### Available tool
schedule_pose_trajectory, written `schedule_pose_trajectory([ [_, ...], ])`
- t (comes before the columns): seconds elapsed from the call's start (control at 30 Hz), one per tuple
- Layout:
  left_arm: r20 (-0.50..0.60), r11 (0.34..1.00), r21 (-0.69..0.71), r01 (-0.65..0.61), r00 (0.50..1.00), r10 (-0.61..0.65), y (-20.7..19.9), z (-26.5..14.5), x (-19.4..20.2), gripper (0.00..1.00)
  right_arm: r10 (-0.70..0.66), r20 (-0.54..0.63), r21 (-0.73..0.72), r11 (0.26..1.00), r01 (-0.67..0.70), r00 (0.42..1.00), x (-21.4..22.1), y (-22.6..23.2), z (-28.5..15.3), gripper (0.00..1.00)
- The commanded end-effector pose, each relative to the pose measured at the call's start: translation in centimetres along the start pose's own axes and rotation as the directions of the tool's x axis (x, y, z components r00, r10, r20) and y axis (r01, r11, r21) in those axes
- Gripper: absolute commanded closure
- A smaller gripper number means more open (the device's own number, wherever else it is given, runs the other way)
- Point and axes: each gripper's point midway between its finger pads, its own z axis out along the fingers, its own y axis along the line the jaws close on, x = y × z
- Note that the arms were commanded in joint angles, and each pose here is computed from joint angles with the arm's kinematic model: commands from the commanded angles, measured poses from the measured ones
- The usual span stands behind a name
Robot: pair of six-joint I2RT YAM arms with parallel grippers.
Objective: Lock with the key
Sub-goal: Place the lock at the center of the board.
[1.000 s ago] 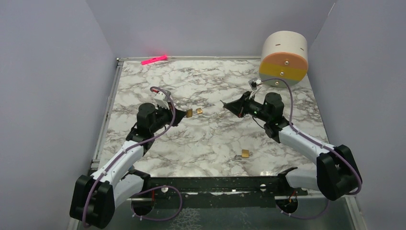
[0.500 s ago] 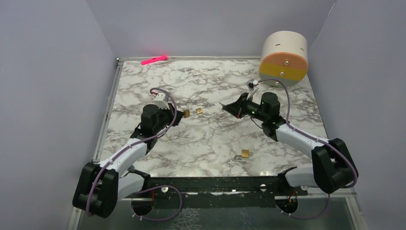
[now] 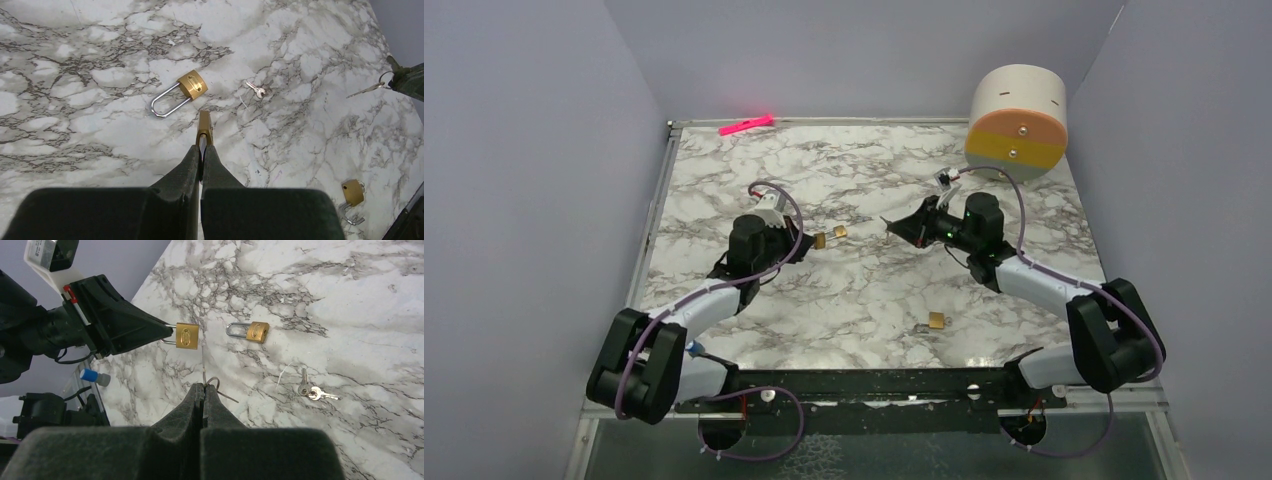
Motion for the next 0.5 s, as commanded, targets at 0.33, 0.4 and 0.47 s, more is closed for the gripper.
schedule_pose_trajectory([
  [0.33,0.020,0.994,0.104,-0.041,0.999,0.039,-2.5,1.5,-1.2,1.00,0.004,0.005,-0.027,1.000,-0.004,1.000,-0.5,-0.1,1.1,0.99],
  [0.4,0.015,0.994,0.103,-0.042,0.999,0.041,-2.4,1.6,-1.0,1.00,0.004,-0.001,-0.030,1.000,-0.004,1.000,-0.3,-0.3,1.3,0.99],
  [0.47,0.013,0.994,0.102,-0.043,0.999,0.042,-2.4,1.6,-1.0,1.00,0.006,-0.014,-0.031,0.999,-0.007,1.000,0.1,-0.5,1.5,0.99],
])
